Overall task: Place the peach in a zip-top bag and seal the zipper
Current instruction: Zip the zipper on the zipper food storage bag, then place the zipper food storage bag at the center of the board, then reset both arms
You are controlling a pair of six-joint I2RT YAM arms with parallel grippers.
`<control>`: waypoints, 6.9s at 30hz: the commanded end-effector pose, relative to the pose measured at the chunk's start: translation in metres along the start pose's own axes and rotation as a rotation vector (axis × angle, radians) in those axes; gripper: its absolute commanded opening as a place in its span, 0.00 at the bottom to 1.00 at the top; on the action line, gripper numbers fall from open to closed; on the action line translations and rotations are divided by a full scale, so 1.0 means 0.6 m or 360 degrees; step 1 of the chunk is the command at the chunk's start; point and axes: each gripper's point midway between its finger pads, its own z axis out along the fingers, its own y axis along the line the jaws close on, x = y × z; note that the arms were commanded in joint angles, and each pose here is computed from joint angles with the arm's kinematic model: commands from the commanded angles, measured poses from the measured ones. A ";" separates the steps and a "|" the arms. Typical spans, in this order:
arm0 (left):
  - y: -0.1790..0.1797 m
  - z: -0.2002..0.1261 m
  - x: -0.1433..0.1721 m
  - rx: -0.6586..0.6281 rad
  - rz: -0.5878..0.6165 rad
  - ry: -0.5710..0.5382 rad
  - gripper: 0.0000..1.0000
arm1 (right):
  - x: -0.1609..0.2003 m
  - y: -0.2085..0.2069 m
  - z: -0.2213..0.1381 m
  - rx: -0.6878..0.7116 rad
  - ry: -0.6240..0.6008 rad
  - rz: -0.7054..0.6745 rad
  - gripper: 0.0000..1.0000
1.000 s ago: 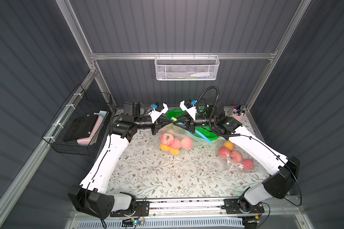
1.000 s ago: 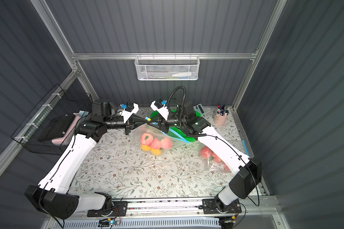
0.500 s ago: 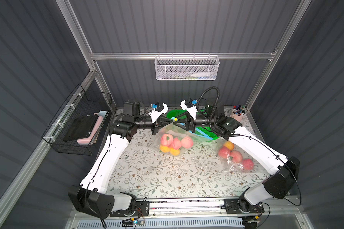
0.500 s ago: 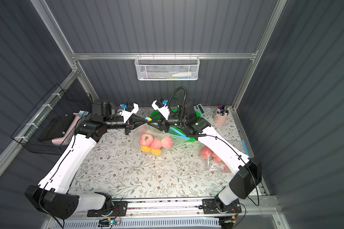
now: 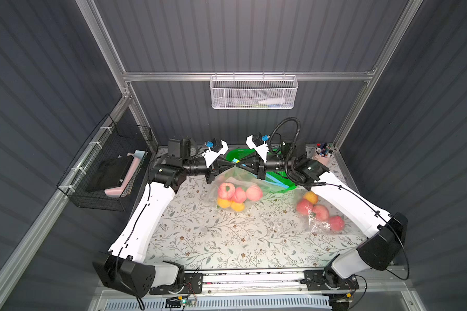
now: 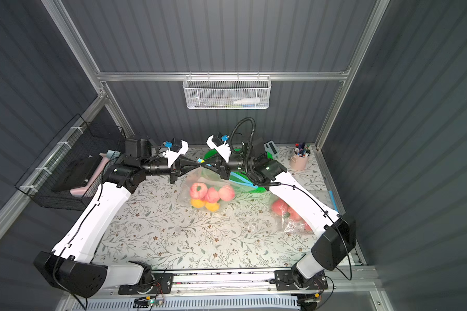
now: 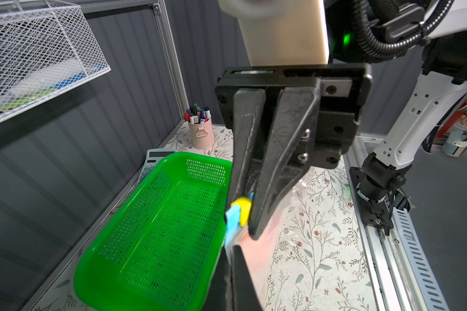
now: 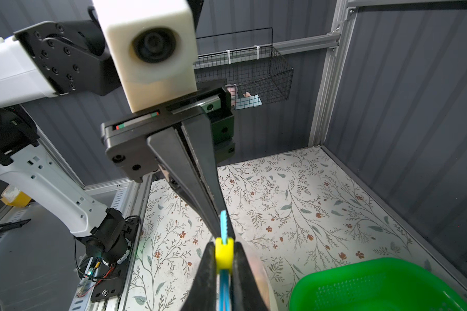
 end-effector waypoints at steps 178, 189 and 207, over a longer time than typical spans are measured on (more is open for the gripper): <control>0.216 -0.327 0.186 -0.2563 -0.0793 0.0245 1.00 | 0.119 -0.199 -0.409 0.2163 -0.0325 0.0464 0.99; 0.238 -0.291 0.341 -0.2587 -0.1017 0.0117 1.00 | 0.328 -0.233 -0.585 0.2797 -0.0308 0.0664 0.99; 0.252 -0.227 0.488 -0.2237 -0.0733 0.0090 1.00 | 0.460 -0.247 -0.603 0.2796 -0.0280 0.0470 0.99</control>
